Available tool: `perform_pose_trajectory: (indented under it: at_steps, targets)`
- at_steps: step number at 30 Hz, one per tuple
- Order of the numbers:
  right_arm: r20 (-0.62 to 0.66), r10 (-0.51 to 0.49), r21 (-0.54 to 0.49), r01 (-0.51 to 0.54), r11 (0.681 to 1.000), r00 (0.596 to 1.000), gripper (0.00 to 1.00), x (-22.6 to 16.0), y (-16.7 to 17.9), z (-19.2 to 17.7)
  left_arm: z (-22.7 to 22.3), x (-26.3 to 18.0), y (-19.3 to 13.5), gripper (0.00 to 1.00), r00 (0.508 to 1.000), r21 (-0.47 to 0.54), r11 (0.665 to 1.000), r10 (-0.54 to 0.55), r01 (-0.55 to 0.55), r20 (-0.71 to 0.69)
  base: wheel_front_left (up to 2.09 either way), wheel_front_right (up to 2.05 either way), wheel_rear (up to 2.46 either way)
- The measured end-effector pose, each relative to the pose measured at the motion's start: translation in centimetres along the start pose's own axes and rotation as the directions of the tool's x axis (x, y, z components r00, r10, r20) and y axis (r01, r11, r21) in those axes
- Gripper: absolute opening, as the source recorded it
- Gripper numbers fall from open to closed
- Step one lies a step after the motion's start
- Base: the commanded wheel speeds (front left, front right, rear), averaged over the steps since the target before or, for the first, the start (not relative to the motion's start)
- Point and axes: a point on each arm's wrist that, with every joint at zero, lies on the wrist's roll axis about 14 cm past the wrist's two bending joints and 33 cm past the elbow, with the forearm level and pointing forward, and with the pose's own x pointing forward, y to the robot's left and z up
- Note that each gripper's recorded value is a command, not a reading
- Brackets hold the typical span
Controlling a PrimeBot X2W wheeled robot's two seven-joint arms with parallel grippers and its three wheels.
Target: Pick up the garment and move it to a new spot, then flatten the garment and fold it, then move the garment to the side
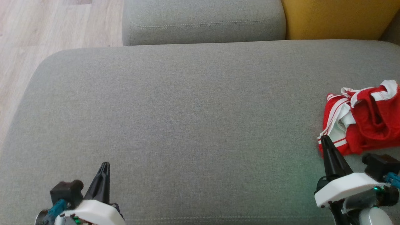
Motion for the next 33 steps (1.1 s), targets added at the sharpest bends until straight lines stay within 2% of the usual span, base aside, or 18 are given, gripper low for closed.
perform_pose_trajectory:
  at_steps: [19,33]
  targets:
    - [0.004,-0.002,0.219,0.001,0.976,1.0,0.0,0.1,-0.4,-0.4,-0.7,1.0,0.8,0.0,0.998,-0.216,0.976,0.024,-0.038,-0.066,0.0,0.0,0.0]
    - [0.019,-0.006,0.375,-0.001,0.927,1.0,0.0,0.3,-0.7,-0.3,-1.1,1.6,1.1,0.0,0.995,-0.38,0.923,0.029,-0.064,-0.098,0.0,0.0,0.0]
